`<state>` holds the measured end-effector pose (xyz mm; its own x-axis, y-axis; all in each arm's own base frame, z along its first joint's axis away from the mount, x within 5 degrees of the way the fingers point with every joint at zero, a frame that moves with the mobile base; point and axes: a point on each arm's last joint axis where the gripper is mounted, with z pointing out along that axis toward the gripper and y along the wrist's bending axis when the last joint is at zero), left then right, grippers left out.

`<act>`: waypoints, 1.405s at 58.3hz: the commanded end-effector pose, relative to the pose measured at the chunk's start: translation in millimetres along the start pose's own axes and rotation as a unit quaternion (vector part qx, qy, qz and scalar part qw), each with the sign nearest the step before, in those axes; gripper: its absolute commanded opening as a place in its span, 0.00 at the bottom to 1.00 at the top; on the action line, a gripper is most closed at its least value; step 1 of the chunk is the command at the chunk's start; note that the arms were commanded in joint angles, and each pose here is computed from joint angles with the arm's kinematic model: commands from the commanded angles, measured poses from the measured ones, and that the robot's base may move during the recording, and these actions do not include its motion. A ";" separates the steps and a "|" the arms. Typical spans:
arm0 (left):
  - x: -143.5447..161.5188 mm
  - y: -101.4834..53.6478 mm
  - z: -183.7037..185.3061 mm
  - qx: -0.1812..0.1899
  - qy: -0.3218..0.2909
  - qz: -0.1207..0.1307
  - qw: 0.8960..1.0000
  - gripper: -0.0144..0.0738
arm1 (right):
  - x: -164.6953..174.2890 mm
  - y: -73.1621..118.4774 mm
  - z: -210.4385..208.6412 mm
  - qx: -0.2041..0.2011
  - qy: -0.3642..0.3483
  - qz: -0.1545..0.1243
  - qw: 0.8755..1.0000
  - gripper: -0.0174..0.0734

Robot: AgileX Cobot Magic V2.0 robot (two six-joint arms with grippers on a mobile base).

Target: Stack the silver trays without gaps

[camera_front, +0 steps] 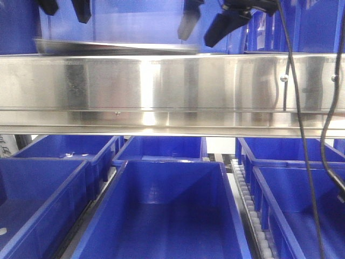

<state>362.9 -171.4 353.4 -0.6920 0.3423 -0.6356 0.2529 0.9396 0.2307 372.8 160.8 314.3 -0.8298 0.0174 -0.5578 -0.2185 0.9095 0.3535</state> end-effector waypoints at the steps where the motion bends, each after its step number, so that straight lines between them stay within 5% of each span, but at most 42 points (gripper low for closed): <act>1: -2.9 5.4 -3.5 0.000 -0.013 -0.006 1.000 0.52 | -5.7 4.1 -10.5 -0.007 -0.024 -0.007 1.000 0.40; 28: -23.2 34.3 -88.8 0.007 -0.123 -0.048 0.991 0.44 | -25.0 26.2 -89.0 -0.027 -0.122 -0.043 0.991 0.37; 38: -23.6 49.9 -138.6 0.021 -0.200 -0.083 0.976 0.12 | -22.9 33.4 -137.6 -0.023 -0.175 -0.076 0.981 0.08; 49: -12.5 64.0 -189.1 0.041 -0.299 -0.099 0.948 0.16 | -11.4 36.1 -185.4 -0.010 -0.229 -0.109 0.967 0.10; 62: 46.7 69.6 -224.4 0.080 -0.386 -0.092 0.914 0.16 | 28.1 35.8 -240.6 -0.020 -0.330 -0.148 0.932 0.10; 76: 142.3 80.0 -263.3 0.112 -0.472 -0.105 0.868 0.16 | 120.0 19.9 -280.9 -0.059 -0.440 -0.175 0.879 0.10; 82: 178.1 83.8 -269.0 0.110 -0.480 -0.109 0.864 0.16 | 164.2 4.4 -290.2 -0.071 -0.468 -0.176 0.863 0.10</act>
<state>95.2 -39.9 464.8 0.0820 -0.0716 -0.9941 0.3759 0.9260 -0.0357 107.9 57.9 452.8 -0.0128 0.1210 -0.9926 -0.4872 0.8661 0.1119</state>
